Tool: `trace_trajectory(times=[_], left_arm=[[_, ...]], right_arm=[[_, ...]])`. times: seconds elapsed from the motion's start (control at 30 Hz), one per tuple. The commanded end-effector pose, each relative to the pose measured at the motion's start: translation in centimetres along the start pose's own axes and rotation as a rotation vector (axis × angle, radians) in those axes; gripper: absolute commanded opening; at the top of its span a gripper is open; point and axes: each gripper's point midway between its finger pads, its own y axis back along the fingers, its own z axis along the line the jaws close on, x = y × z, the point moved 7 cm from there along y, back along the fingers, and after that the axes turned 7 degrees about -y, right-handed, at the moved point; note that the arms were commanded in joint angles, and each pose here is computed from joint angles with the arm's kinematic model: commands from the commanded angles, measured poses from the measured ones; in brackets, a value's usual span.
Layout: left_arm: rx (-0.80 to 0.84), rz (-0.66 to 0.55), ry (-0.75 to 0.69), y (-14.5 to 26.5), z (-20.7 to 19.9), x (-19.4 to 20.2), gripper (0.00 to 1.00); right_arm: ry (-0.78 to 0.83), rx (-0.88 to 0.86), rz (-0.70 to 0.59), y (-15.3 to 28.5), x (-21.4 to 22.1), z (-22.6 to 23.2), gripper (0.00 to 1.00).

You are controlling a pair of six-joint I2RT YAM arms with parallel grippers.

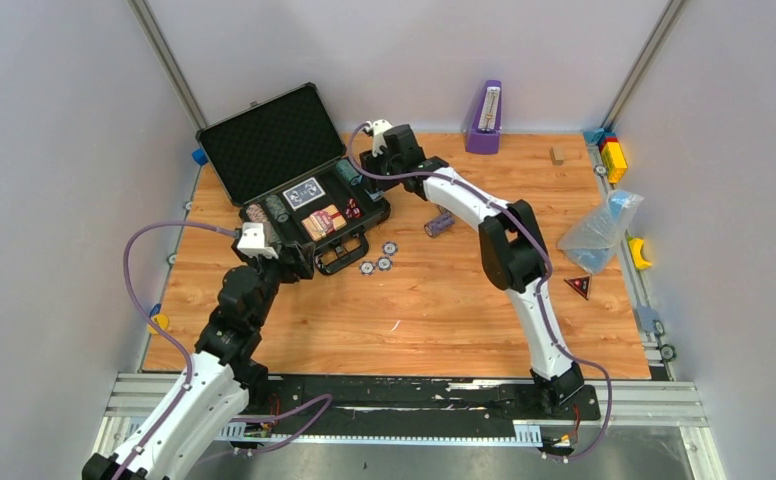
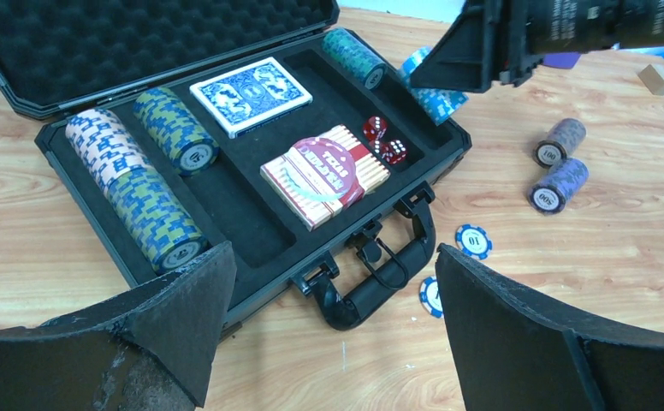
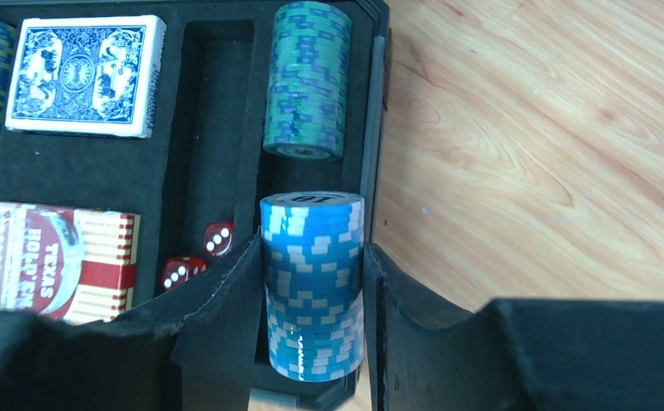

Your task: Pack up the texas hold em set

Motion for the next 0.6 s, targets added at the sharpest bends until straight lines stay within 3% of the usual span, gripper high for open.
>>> trace_trajectory(times=[0.0, 0.2, 0.27, 0.5, 0.57], left_arm=[[0.018, -0.04, -0.006, -0.3, -0.2, -0.7, 0.94], [0.02, -0.034, -0.007, -0.4, -0.3, -0.6, 0.94], [0.02, -0.034, -0.008, -0.4, -0.3, -0.6, 0.94], [0.021, -0.032, -0.006, -0.5, -0.3, -0.7, 0.94], [0.019, -0.025, -0.008, -0.5, -0.3, -0.7, 0.94]], right_arm=[[0.127, -0.052, -0.148, -1.0, -3.6, 1.4, 0.14], [0.138, -0.059, -0.154, -1.6, -3.5, 2.0, 0.3], [0.121, -0.026, -0.168, -1.6, -3.8, 1.9, 0.47], [0.068, -0.019, -0.191, 1.3, -5.0, 2.6, 0.74], [0.026, 0.028, -0.195, 2.7, -4.9, 2.3, 0.76]])
